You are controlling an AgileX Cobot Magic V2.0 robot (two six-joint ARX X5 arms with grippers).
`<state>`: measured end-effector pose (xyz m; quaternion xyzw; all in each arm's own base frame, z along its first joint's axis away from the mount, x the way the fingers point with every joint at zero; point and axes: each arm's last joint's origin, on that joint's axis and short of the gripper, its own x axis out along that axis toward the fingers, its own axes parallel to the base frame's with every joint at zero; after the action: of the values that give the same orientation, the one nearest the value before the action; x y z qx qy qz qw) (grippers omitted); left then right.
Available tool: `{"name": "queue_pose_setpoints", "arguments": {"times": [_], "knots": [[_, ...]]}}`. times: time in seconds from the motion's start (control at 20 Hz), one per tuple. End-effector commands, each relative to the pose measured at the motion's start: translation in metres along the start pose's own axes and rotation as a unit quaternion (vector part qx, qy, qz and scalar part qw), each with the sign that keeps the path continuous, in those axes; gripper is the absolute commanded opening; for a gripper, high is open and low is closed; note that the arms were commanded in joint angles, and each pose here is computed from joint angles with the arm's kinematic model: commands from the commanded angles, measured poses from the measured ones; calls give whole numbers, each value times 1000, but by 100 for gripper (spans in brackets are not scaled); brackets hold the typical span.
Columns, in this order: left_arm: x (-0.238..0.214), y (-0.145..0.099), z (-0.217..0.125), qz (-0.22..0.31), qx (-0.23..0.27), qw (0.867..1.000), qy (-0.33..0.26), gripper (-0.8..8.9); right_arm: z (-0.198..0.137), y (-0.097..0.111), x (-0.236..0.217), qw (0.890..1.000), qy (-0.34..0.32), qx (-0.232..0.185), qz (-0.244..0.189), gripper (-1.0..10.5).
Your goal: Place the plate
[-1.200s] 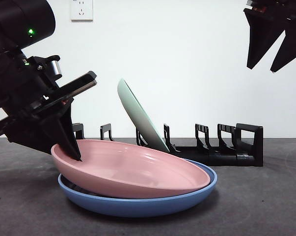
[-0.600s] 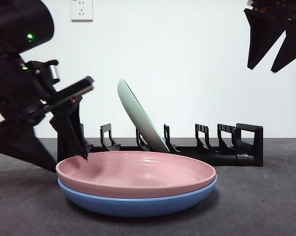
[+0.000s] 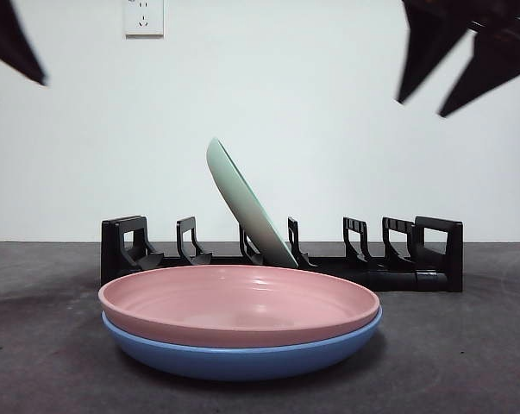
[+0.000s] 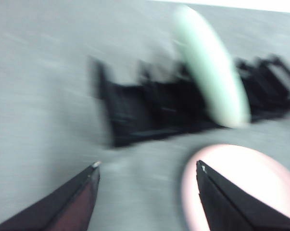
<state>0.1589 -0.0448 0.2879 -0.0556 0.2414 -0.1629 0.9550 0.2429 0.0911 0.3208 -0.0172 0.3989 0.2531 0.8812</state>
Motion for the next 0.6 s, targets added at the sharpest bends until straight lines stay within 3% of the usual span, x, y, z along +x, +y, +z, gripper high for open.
{"name": "queue_pose_setpoints", "arguments": {"times": [0.05,0.3,0.6], "knots": [[-12,5,3,27,24,999,-17,321,13,7,9,998,0,39,41,306],[-27,8,1,40,16,999,-33,320,66,25,42,986,22,76,149,306],[-28,8,0,40,12,999,-30,320,124,48,87,978,37,74,193,305]]}}
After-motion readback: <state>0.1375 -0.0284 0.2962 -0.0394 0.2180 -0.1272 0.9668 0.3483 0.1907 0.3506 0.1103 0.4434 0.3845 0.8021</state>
